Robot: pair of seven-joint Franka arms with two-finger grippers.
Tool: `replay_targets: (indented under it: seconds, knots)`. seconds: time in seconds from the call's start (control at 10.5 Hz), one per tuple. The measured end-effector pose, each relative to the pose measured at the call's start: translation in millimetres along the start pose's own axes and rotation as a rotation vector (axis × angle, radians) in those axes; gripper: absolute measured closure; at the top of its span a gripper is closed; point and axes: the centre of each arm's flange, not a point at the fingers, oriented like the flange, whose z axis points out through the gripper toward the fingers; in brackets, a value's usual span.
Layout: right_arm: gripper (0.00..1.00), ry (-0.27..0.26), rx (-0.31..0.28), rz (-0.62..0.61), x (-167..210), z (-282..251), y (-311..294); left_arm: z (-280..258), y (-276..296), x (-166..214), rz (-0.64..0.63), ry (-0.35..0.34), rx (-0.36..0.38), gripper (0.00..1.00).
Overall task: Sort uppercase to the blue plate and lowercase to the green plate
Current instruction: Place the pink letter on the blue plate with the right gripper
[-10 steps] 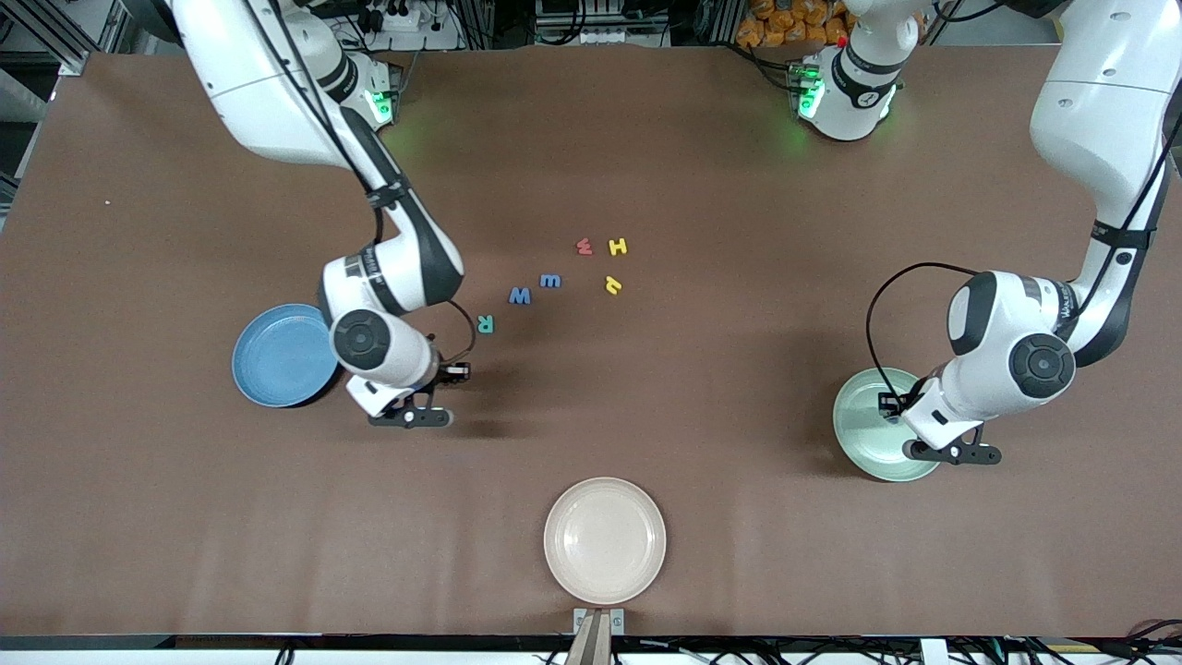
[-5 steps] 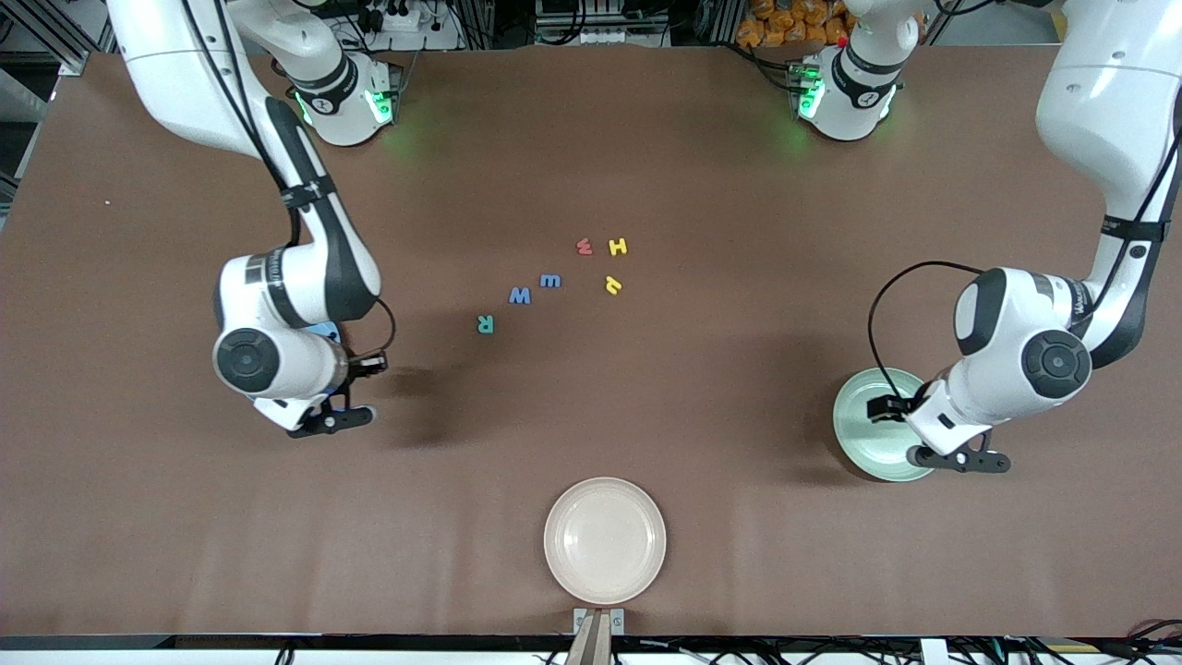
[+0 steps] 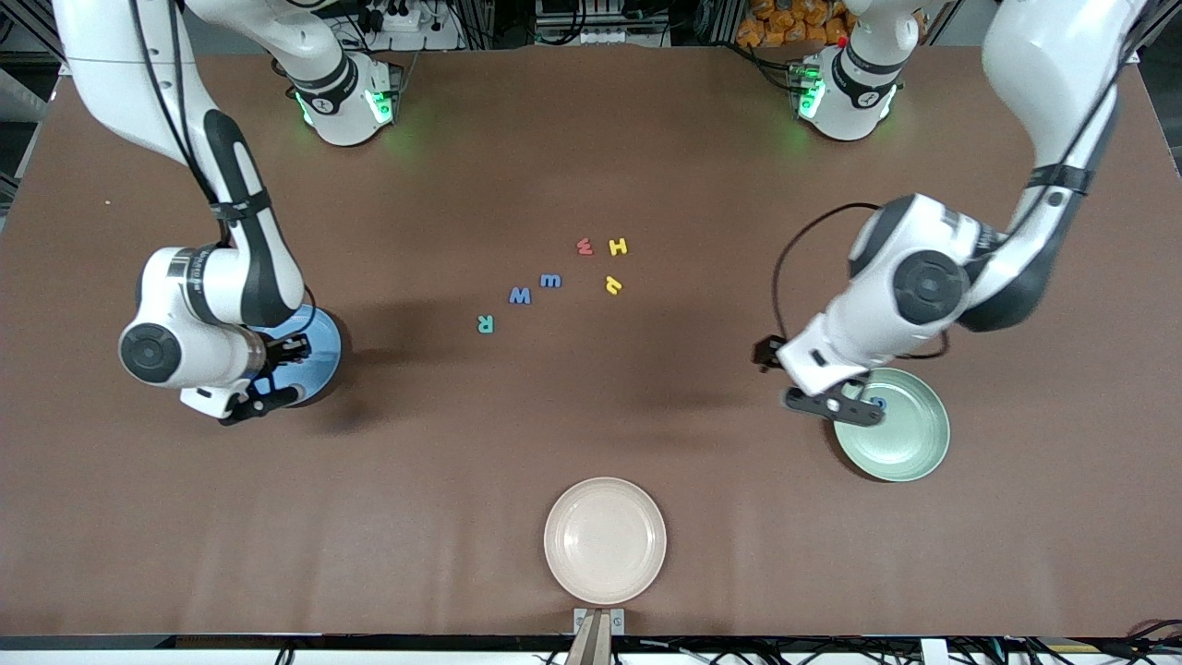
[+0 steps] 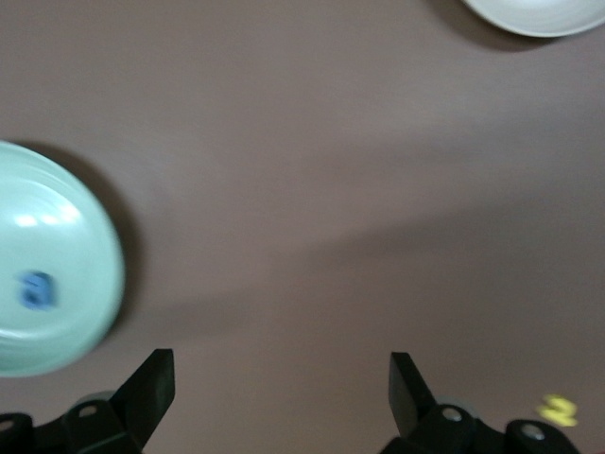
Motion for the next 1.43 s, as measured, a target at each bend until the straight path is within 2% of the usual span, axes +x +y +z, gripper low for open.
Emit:
replay_targets:
  seconds: [0.19,0.38,0.57,0.67,0.86,1.15,1.43]
  knots:
    - [0.63,-0.027,0.020,-0.022,-22.1,28.2,8.6,11.8,78.7,-26.5,-0.132,-0.019,0.005,0.00]
    - [0.62,-0.037,0.030,-0.039,-30.2,34.0,11.0,34.5,141.6,-57.5,-0.261,-0.057,0.017,0.00]
    - [0.56,-0.039,0.035,-0.040,-33.5,35.8,14.6,67.7,191.1,-86.6,-0.364,-0.098,0.022,0.00]
    - [0.44,-0.039,0.035,-0.040,-33.9,35.9,14.8,85.4,211.0,-96.5,-0.409,-0.106,0.005,0.00]
    - [0.20,-0.035,0.038,-0.035,-32.3,29.1,14.1,127.9,236.5,-114.4,-0.470,-0.117,0.011,0.00]
    - [0.16,-0.052,0.065,0.067,-17.3,-9.0,-7.9,180.6,248.2,-134.3,-0.536,-0.137,0.062,0.00]
    - [0.16,-0.012,0.070,0.178,6.2,-44.1,-79.7,192.4,245.2,-143.5,-0.632,-0.151,0.092,0.00]
